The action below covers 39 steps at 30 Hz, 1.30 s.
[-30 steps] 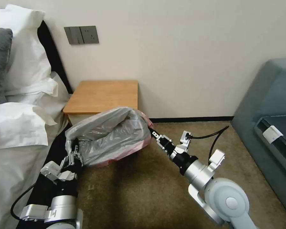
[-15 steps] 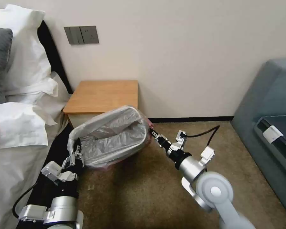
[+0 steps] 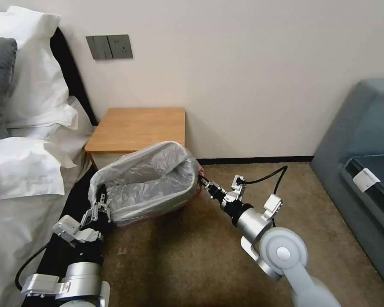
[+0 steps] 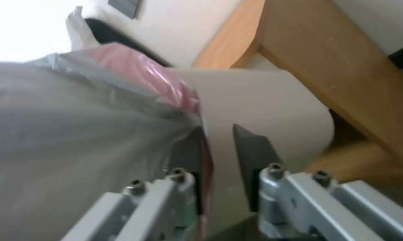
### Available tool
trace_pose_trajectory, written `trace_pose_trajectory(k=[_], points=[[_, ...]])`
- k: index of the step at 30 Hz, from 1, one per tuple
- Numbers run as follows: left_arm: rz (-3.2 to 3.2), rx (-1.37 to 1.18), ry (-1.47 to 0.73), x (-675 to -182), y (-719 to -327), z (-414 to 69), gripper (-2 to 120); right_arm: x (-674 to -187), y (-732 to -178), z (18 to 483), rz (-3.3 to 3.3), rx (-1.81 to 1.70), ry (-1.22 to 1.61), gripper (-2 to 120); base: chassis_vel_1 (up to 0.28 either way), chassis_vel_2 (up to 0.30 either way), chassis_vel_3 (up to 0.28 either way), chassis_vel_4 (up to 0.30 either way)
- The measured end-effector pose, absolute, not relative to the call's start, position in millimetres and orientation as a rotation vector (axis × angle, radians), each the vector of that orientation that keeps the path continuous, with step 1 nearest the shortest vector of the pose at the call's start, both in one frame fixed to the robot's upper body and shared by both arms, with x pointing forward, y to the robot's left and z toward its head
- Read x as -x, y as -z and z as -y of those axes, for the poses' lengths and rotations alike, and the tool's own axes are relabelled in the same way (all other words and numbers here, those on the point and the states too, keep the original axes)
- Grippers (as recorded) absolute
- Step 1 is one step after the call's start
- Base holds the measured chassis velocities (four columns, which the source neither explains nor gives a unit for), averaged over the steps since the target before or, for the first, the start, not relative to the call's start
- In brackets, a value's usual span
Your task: Pick up the garbage bag from the table and place it over the trash can.
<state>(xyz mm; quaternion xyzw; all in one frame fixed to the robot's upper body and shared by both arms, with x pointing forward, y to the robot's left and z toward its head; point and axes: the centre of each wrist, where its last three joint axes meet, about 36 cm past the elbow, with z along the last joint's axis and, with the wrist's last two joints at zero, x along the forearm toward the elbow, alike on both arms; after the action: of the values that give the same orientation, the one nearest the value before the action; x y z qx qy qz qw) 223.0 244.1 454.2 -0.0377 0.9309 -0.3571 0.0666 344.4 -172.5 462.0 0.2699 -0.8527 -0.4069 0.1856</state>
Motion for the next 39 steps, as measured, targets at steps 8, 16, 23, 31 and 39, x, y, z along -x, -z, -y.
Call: trace_pose_trajectory(k=[8, 16, 23, 31, 39], points=[[-2.82, 0.161, 1.04, -228.3, -454.0, -251.5, 7, -314.7, -474.9, 181.7, 2.49, -0.836, 1.031, 48, 0.0, 0.0, 0.0, 0.0], [-2.949, 0.194, 0.836, -231.4, -438.2, -255.3, 7, -285.4, -534.4, 197.4, 2.724, -1.005, 0.927, 82, 0.0, 0.0, 0.0, 0.0], [-3.051, 0.111, 0.567, -229.9, -431.9, -258.1, 7, -301.5, -582.1, 210.3, 2.732, -1.409, 0.594, 86, 0.0, 0.0, 0.0, 0.0], [-3.083, 0.063, 0.368, -228.4, -434.8, -256.2, 7, -351.0, -598.5, 185.2, 2.482, -1.905, -0.097, 57, 0.0, 0.0, 0.0, 0.0], [-3.094, 0.035, 0.173, -224.3, -436.7, -251.2, 7, -403.6, -586.1, 99.5, 2.381, -2.038, -0.617, 21, 0.0, 0.0, 0.0, 0.0]])
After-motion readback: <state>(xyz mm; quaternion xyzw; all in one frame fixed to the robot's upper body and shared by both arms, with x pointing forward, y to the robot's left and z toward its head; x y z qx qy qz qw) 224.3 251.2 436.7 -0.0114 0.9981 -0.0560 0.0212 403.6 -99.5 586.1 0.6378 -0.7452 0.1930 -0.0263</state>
